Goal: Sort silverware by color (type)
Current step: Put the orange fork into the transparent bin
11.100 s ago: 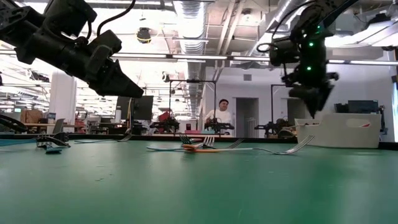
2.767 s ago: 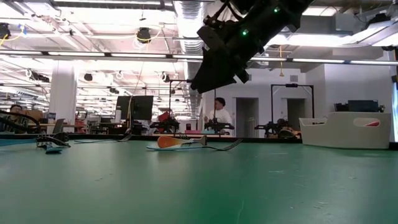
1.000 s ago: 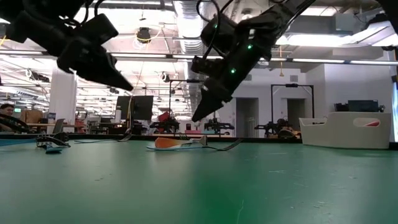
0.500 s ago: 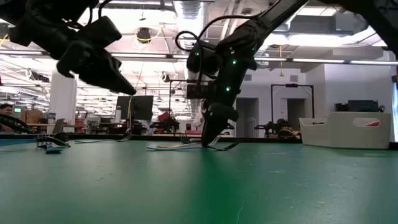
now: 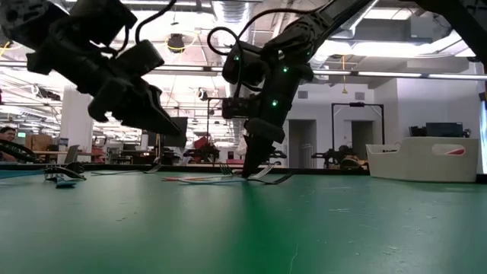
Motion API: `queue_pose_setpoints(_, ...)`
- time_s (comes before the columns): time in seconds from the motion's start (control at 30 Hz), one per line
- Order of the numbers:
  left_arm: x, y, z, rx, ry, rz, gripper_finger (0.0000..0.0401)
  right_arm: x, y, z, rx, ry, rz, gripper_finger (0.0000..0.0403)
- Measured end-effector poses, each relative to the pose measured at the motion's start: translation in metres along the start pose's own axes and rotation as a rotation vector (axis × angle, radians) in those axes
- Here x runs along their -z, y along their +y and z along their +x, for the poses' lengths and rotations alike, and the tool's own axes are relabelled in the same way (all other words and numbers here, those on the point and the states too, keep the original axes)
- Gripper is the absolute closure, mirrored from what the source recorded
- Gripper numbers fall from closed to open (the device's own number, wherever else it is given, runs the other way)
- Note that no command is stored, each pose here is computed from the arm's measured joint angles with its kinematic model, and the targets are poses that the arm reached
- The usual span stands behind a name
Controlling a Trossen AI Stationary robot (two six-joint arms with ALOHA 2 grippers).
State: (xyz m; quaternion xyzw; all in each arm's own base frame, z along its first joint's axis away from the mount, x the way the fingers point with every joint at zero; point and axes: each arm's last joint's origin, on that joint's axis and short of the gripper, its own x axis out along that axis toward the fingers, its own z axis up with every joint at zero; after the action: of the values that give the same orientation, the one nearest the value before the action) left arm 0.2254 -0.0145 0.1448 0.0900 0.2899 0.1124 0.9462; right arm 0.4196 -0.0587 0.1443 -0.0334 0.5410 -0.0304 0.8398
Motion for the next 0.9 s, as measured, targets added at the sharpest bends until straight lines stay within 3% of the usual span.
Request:
queue_pose_setpoints(0.33, -0.004, 0.019, 0.04, 0.023, 0.019, -0.11, 0.0323, -0.015, 0.016, -0.011, 0.007, -0.043, 0.245, 0.0352)
queue_pose_setpoints(0.6, -0.006, 0.021, 0.081, 0.005, 0.065, -0.089, 0.0266, -0.021, 0.023, -0.044, 0.143, -0.077, 0.293, 0.0351)
queue_pose_setpoints(0.77, -0.001, 0.019, 0.101, 0.03, 0.117, -0.088, 0.0236, -0.006, 0.021, -0.065, 0.175, -0.082, 0.324, 0.0351)
queue_pose_setpoints(0.9, 0.0, 0.02, 0.111, 0.029, 0.124, -0.125, 0.0239, 0.014, 0.02, -0.077, 0.191, -0.125, 0.386, 0.0351)
